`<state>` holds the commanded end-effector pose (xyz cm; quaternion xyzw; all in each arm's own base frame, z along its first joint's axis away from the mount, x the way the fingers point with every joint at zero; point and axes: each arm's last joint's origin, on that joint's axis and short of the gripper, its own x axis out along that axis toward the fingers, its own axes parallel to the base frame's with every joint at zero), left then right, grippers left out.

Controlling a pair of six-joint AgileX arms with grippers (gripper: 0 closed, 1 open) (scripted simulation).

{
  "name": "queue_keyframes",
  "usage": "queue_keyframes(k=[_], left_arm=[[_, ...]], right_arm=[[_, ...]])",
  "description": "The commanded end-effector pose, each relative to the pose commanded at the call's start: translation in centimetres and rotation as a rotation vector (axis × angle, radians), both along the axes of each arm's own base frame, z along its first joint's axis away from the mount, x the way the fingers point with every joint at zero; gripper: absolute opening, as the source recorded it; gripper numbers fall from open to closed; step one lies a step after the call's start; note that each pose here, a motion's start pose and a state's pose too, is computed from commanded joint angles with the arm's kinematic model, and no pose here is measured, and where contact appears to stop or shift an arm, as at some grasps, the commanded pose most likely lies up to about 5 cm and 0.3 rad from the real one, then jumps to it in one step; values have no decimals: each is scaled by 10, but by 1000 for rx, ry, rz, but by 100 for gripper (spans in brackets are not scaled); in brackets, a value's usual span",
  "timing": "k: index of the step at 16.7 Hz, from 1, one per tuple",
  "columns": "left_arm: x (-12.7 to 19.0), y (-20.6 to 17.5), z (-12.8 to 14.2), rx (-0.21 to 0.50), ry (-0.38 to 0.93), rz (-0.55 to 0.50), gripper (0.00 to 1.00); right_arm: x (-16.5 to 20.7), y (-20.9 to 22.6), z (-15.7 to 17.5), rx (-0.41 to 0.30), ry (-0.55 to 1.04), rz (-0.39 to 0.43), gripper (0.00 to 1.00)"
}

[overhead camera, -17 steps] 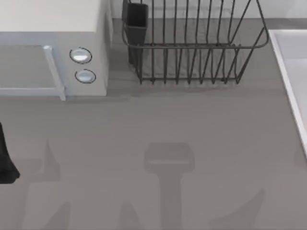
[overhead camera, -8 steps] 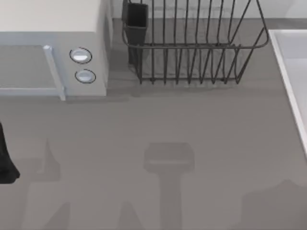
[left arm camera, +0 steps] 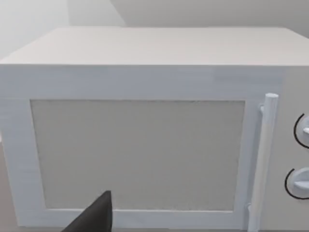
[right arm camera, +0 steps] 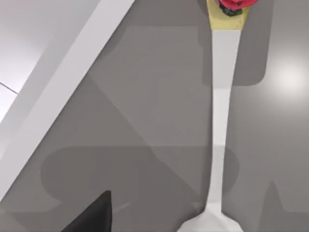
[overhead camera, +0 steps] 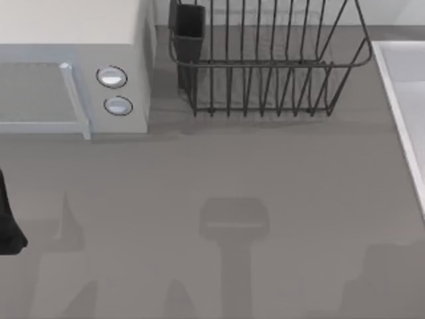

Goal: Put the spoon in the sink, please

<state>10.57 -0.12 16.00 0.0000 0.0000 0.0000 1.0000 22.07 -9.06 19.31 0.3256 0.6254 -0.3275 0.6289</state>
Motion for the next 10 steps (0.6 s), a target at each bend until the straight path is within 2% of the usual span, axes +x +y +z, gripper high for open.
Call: queue_keyframes(k=[5, 10], left_arm=[[0, 0, 0, 0, 0, 0, 100], [0, 0, 0, 0, 0, 0, 100]], right_arm=[[1, 0, -10, 1, 2, 2, 100], [6, -3, -65, -5, -12, 1, 100]])
